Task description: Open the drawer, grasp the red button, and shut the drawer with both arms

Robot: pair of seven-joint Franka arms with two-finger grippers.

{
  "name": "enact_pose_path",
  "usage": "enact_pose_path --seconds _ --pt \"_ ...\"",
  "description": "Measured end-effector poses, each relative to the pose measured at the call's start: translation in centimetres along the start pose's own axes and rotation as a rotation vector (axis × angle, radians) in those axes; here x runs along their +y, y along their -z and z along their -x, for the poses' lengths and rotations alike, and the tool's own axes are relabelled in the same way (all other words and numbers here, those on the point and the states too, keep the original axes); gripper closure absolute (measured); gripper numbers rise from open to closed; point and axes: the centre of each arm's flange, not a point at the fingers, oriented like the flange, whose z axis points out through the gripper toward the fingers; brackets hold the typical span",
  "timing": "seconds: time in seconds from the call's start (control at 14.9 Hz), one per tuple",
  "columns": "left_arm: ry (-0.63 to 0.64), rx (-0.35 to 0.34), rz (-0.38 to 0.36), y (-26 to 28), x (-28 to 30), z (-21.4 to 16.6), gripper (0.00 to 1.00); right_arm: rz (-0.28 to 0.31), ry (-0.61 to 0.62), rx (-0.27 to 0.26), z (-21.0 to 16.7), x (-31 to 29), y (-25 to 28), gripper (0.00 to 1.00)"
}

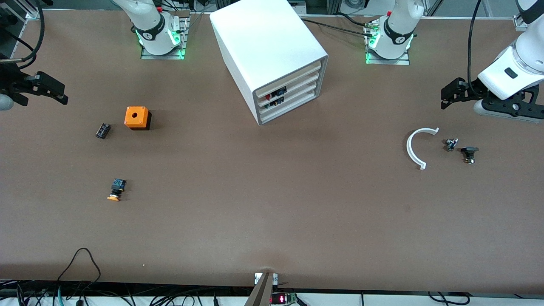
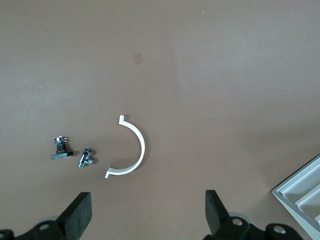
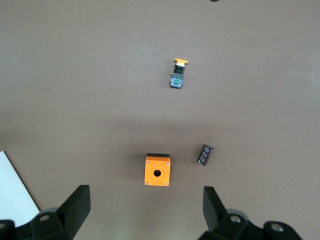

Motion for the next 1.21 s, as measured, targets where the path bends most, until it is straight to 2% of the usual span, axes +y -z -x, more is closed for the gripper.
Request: enact_pose_path --seconds 0.4,0.74,0.81,1.01,1.21 --pt "-0.003 -0.007 0.001 -0.1 0.2 0.1 0.0 0.0 -0.009 0.001 0.0 0.4 0.0 0.0" --pt "-0.003 -0.095 0.052 -0.8 0.7 1.0 0.0 -0.001 -0.009 -0.001 0.0 0.3 0.0 0.0" --pt "-0.003 -0.107 0.058 -0.9 0.8 1.2 0.0 -0.002 -0.008 -0.008 0.0 0.3 -0.2 0.0" --pt "-0.003 -0.125 0.066 -1.0 0.9 1.4 0.0 -0.007 -0.006 -0.071 0.0 0.2 -1.5 0.0" --pt "-0.008 -0.18 0.105 -1.4 1.4 2.1 0.0 -0.001 0.013 -0.085 -0.1 -0.7 -1.8 0.0"
